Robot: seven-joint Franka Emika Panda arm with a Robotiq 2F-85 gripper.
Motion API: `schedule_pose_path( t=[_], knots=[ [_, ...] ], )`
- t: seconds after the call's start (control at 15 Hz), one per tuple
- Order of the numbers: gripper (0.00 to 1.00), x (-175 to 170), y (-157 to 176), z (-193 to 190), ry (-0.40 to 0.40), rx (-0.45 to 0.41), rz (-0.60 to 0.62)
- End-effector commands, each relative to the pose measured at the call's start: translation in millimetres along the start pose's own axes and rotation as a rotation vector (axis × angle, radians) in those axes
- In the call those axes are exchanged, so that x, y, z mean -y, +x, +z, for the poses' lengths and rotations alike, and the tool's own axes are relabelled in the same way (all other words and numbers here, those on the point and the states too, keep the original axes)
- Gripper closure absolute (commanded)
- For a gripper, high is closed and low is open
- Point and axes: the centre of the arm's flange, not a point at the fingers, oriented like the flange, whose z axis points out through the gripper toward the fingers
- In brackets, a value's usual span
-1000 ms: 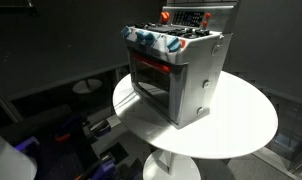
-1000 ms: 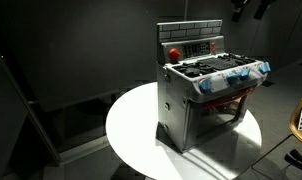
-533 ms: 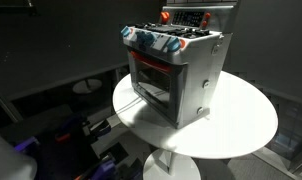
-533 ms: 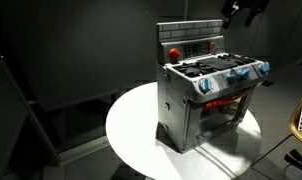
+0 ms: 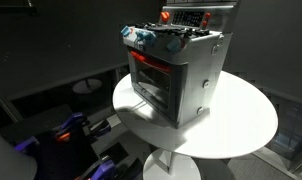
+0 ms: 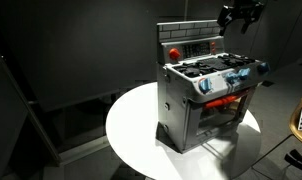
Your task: Press a button on the stove
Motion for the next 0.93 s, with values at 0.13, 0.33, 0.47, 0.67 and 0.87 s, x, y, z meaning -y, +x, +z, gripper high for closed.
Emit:
schedule_pose_path(
  t=[0.13, 0.33, 0.47, 0.67, 0.87],
  knots=[
    [0.00, -1, 37, 21, -0.039, -0.006, 0.082],
    [0.00, -2, 49, 33, -0.051, 0.004, 0.112],
    [0.00, -2, 54, 40, -0.057, 0.007, 0.126],
    [0.00, -4, 60, 50, -0.071, 0.014, 0.148],
    [0.00, -6, 62, 58, -0.081, 0.021, 0.160]
  ],
)
